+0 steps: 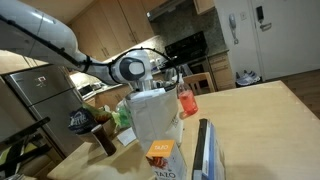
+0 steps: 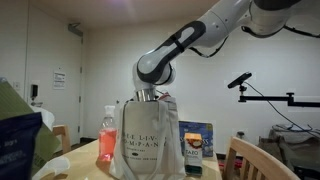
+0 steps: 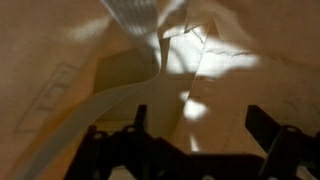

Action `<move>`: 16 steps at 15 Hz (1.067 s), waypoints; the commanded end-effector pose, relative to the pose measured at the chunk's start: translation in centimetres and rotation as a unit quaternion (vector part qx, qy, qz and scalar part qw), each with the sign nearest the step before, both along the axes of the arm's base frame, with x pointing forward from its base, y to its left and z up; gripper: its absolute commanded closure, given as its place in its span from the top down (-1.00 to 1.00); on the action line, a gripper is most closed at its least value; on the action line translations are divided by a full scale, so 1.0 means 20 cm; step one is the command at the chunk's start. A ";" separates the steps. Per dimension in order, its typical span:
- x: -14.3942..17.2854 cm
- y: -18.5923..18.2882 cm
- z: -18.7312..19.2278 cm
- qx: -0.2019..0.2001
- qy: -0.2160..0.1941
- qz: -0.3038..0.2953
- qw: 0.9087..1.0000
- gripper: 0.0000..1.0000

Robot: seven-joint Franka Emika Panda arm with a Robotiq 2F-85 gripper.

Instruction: Unpack the objects from the carrier bag to the table

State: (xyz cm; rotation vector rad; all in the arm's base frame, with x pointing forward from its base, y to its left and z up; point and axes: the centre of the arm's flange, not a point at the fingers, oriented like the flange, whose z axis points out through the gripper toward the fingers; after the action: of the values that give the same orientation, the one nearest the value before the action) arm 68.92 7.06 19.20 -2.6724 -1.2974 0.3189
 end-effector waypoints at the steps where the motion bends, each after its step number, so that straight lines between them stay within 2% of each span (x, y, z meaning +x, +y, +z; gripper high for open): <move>1: -0.10 -0.03 -0.02 0.018 0.025 -0.006 0.999 1.00; 7: -0.11 -0.05 -0.04 0.017 0.030 -0.014 0.999 1.00; 16: 0.02 -0.02 0.07 -0.006 0.002 -0.003 1.000 1.00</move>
State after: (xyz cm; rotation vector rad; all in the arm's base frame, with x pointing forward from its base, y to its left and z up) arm 68.63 6.24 19.00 -2.6707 -1.2639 0.3237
